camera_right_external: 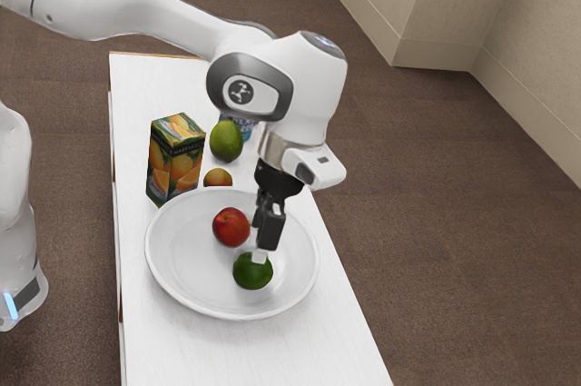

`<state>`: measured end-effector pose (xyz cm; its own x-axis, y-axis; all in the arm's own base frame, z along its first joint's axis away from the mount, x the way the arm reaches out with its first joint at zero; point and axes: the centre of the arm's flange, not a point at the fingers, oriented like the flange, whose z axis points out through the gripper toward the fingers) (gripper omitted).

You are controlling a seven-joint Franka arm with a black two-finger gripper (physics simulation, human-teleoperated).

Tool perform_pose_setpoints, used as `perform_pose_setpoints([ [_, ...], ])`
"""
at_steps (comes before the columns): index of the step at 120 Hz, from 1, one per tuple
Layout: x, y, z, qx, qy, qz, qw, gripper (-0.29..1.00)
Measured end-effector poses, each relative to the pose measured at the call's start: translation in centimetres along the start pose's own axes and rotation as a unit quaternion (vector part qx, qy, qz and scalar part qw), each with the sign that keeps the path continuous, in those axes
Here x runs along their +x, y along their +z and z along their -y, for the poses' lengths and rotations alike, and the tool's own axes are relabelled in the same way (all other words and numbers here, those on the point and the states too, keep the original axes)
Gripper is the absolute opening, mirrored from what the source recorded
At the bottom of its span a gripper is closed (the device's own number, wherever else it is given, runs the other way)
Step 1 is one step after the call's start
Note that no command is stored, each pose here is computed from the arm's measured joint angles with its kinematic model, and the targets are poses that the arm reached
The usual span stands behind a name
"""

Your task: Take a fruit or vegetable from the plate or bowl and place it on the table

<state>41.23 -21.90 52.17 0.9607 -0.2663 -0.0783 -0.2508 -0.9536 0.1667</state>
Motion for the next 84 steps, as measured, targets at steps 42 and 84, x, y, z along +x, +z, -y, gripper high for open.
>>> perform_pose_setpoints([
  [42, 2.5, 1.5, 2.3, -0.007, -0.031, 0.0, 0.999, 0.7],
  [84, 2.6, 4.8, 3.3, -0.008, -0.048, 0.033, 0.998, 0.7],
])
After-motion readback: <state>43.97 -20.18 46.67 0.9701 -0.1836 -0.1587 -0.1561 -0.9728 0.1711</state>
